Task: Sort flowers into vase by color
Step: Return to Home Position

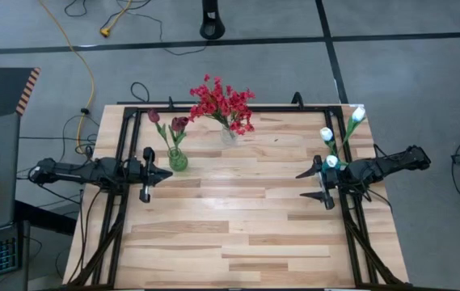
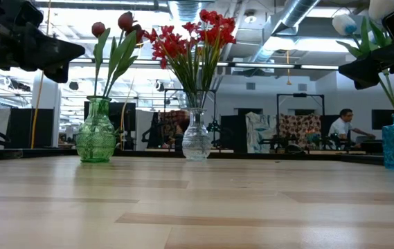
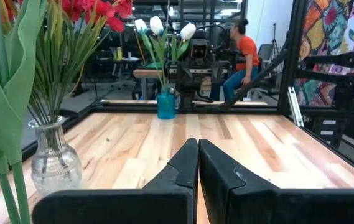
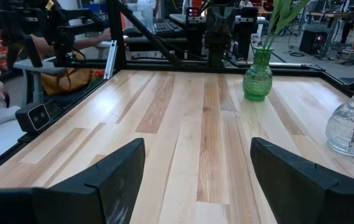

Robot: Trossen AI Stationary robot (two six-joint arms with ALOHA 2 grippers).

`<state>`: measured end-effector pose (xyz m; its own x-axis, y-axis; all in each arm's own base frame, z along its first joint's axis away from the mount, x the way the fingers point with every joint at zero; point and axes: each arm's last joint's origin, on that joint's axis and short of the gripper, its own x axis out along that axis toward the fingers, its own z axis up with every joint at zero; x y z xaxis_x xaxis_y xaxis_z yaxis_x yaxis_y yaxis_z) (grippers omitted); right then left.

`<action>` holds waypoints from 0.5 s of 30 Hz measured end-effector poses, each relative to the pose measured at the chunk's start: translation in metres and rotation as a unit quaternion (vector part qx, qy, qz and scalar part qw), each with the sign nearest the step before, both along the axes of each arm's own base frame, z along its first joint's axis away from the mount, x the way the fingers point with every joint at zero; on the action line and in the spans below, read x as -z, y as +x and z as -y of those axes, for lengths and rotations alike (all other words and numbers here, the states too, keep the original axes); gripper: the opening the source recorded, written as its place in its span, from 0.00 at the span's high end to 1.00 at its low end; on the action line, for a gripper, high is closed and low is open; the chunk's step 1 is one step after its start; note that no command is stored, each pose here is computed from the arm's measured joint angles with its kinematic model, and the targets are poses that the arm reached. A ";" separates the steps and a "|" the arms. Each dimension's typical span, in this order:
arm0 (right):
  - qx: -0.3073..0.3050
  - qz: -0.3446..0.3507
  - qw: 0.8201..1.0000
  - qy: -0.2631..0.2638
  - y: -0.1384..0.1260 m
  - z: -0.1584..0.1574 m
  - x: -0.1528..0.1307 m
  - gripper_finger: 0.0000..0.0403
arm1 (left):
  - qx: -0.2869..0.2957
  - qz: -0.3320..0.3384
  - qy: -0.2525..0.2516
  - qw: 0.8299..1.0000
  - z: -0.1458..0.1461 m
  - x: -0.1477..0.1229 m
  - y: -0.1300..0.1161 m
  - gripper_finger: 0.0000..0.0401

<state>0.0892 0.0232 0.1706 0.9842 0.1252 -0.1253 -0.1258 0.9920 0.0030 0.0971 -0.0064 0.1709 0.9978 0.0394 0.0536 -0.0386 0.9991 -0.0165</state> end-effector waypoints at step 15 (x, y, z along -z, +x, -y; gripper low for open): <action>0.000 0.000 1.000 0.000 0.000 0.000 0.000 0.21 | 0.000 0.000 -0.007 1.000 0.000 0.000 0.000 1.00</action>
<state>0.0891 0.0232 0.1707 0.9842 0.1254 -0.1250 -0.1260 0.9920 0.0032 0.0972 -0.0065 0.1705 0.9979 0.0394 0.0522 -0.0379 0.9988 -0.0307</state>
